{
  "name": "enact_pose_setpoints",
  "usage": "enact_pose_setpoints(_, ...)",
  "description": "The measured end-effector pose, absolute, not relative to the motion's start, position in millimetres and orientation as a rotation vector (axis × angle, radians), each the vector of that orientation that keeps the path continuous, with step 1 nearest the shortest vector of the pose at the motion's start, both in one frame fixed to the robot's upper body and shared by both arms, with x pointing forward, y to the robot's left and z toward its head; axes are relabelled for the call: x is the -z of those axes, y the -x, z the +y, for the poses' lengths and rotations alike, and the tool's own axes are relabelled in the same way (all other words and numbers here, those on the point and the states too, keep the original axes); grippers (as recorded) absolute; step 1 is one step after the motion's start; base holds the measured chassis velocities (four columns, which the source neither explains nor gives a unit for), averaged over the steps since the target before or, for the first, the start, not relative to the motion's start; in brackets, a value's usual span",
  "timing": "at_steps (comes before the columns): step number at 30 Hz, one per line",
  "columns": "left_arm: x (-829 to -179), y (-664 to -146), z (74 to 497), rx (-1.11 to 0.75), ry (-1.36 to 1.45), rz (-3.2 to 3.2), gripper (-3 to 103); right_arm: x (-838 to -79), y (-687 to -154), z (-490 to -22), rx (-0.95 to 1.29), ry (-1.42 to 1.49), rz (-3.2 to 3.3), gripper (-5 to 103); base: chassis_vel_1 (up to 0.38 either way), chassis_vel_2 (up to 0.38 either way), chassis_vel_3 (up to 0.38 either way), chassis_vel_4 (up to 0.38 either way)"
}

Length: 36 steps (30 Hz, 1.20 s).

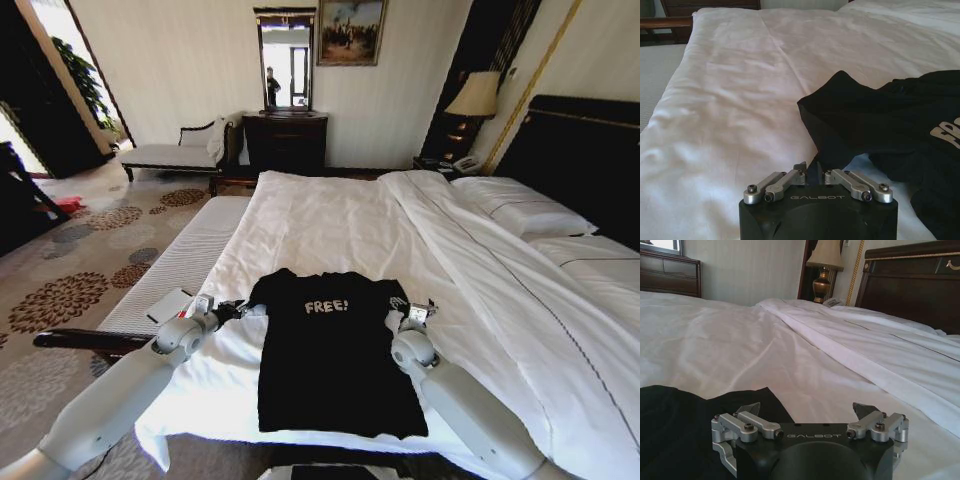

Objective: Fold the clothes on the bed.

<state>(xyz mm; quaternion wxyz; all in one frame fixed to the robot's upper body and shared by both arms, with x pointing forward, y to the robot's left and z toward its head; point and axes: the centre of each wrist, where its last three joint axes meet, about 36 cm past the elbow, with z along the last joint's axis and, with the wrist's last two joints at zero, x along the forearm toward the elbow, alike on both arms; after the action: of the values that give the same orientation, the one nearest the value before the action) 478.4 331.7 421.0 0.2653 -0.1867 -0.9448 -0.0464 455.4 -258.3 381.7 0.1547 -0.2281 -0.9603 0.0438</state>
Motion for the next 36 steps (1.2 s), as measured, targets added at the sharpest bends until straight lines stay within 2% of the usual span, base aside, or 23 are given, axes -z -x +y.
enact_pose_setpoints(1,-421,-478,332,0.125,0.503,-2.554,11,-381,-455,-259,-0.126,0.655,-2.751,100,0.0,0.0,0.0,0.0)
enact_pose_setpoints(2,-421,-478,332,0.125,0.502,-2.556,11,-381,-455,-259,-0.127,0.655,-2.751,100,0.0,0.0,0.0,0.0)
enact_pose_setpoints(3,-422,-478,333,0.124,0.499,-2.559,2,-381,-455,-259,-0.129,0.656,-2.75,100,0.0,0.0,0.0,0.0)
enact_pose_setpoints(15,-443,-472,341,0.056,0.484,-2.62,0,-380,-455,-259,-0.13,0.659,-2.75,100,0.0,0.0,0.0,0.0)
enact_pose_setpoints(21,-451,-465,341,0.084,0.531,-2.613,-1,-381,-455,-258,-0.127,0.656,-2.753,100,0.0,0.0,0.0,0.0)
enact_pose_setpoints(23,-454,-464,345,0.138,0.552,-2.599,10,-381,-454,-258,-0.124,0.656,-2.755,100,0.0,0.0,0.0,0.0)
enact_pose_setpoints(24,-454,-464,345,0.138,0.552,-2.599,10,-381,-454,-258,-0.124,0.656,-2.755,100,0.0,0.0,0.0,0.0)
enact_pose_setpoints(27,-450,-468,351,0.215,0.564,-2.573,21,-382,-453,-258,-0.121,0.659,-2.756,100,0.0,0.0,0.0,0.0)
enact_pose_setpoints(28,-448,-470,353,0.223,0.564,-2.567,27,-382,-453,-258,-0.12,0.659,-2.756,100,0.0,0.0,0.0,0.0)
enact_pose_setpoints(31,-446,-472,355,0.223,0.56,-2.559,32,-381,-452,-258,-0.119,0.662,-2.756,100,0.0,0.0,0.0,0.0)
enact_pose_setpoints(32,-445,-474,356,0.215,0.555,-2.555,43,-381,-452,-259,-0.119,0.663,-2.755,100,0.0,0.0,0.0,0.0)
enact_pose_setpoints(33,-443,-475,356,0.211,0.552,-2.553,43,-380,-452,-259,-0.12,0.664,-2.755,100,0.0,0.0,0.0,0.0)
enact_pose_setpoints(36,-438,-476,356,0.207,0.546,-2.543,54,-378,-452,-261,-0.125,0.664,-2.756,100,0.0,0.0,0.0,0.0)
